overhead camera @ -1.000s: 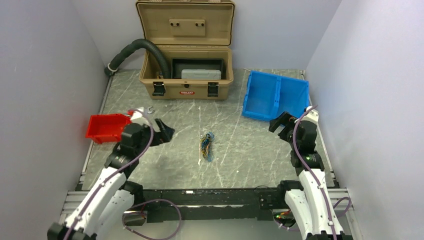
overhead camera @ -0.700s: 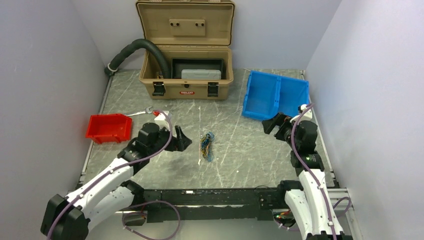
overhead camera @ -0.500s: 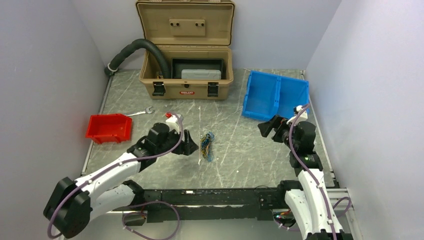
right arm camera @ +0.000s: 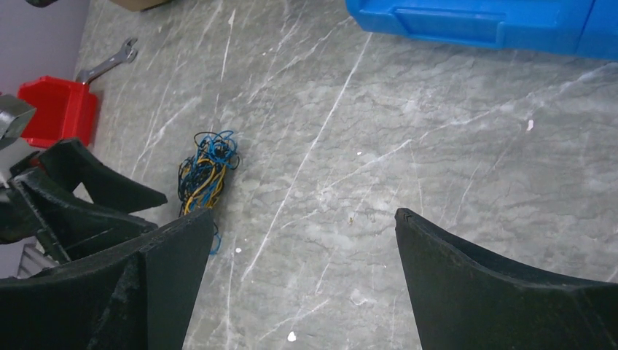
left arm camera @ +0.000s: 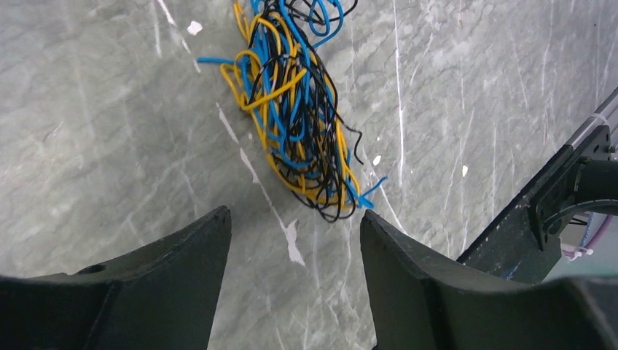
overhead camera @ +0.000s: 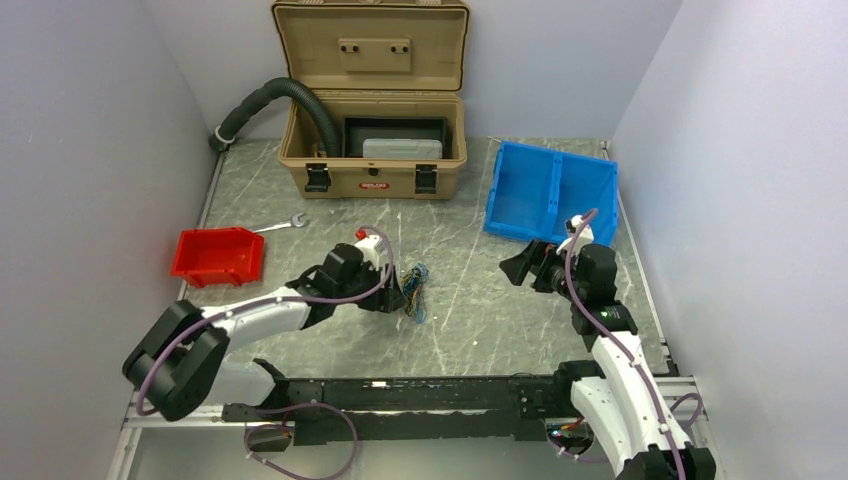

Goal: Untangle the cables

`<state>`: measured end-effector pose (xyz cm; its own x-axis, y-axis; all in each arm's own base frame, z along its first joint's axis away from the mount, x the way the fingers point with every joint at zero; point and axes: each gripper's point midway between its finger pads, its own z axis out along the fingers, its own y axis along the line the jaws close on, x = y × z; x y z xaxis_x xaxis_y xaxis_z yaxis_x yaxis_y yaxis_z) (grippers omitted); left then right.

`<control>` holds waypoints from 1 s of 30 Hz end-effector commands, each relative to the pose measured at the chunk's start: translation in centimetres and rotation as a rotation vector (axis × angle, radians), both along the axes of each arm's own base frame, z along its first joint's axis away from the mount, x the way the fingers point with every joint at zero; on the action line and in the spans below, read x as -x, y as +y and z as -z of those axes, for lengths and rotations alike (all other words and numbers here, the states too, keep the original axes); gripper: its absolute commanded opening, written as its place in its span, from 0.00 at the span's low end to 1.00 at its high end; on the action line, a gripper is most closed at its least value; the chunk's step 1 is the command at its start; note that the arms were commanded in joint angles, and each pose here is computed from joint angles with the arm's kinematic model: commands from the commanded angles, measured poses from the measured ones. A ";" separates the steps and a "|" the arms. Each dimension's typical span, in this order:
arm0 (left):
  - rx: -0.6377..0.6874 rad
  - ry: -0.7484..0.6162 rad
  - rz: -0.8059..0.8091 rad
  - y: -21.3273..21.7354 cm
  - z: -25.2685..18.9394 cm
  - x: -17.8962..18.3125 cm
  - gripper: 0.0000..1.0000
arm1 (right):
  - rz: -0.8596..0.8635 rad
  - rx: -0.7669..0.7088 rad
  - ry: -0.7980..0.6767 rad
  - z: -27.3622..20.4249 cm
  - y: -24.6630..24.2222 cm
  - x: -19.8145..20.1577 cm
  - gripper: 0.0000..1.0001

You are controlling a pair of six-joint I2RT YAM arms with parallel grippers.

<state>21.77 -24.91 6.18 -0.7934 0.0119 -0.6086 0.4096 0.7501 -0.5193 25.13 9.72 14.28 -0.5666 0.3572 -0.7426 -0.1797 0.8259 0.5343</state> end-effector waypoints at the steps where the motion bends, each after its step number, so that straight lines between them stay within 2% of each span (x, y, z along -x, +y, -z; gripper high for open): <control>1: 0.070 -0.039 0.014 -2.8 -1.8 -1.9 0.68 | -0.036 -0.001 -0.061 -1.5 0.8 -0.8 0.96; 6: 0.114 -0.026 0.028 -4.2 -1.2 -2.3 0.66 | -0.044 0.002 -0.054 -1.2 1.3 -0.6 0.96; 8: 0.120 -0.024 0.036 -4.6 -1.0 -2.4 0.59 | -0.051 0.004 -0.049 -1.0 1.5 -0.5 0.96; 11: 0.099 -0.017 0.051 -4.9 -0.4 -2.8 0.30 | -0.065 0.001 -0.038 -0.6 1.9 -0.3 0.94; 13: 0.087 -0.028 0.060 -5.0 -0.2 -3.0 0.01 | -0.081 -0.005 -0.029 -0.2 2.4 -0.1 0.94; 18: 0.147 -0.158 0.194 -5.5 -1.9 -1.9 0.00 | -0.127 -0.015 0.009 0.9 3.7 0.4 0.93; 24: 0.216 -0.303 0.282 -6.2 -4.5 -1.6 0.00 | -0.175 -0.053 0.027 1.6 5.3 0.6 0.92; 30: 0.300 -0.374 0.416 -8.1 -6.9 -1.0 0.00 | -0.237 -0.128 0.001 1.0 7.2 0.6 0.89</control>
<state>23.04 -30.75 8.83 -0.6238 0.0788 -0.7776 0.6983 0.5032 -0.5092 23.87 15.25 11.10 -0.6900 0.2780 -0.6683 -0.2738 0.7545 0.5964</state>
